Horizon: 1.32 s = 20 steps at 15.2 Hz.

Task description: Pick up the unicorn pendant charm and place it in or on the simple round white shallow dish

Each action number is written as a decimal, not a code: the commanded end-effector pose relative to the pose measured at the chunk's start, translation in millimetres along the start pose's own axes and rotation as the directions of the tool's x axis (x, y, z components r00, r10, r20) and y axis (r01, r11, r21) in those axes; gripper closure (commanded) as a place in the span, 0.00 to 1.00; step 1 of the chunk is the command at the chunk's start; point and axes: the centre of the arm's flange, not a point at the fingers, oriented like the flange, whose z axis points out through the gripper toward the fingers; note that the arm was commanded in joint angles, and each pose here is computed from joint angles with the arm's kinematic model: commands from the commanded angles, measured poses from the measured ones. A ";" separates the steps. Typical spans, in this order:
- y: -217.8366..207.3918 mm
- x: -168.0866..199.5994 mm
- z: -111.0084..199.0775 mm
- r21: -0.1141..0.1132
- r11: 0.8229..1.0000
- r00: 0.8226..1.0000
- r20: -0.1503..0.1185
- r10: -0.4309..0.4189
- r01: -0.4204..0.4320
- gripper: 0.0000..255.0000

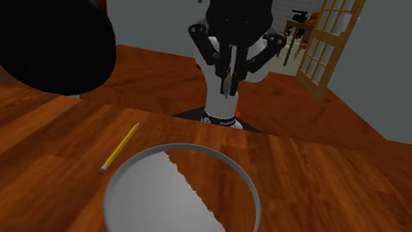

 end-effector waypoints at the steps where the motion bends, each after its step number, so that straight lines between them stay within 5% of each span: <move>1: 2.6 24.1 -1.1 0.000 1.000 1.000 0.000 0.000 0.000 1.00; 9: 8.4 127.6 -11.0 0.000 1.000 1.000 0.000 0.000 0.000 1.00; 20: 11.8 135.6 46.5 0.000 1.000 1.000 0.000 0.000 0.000 1.00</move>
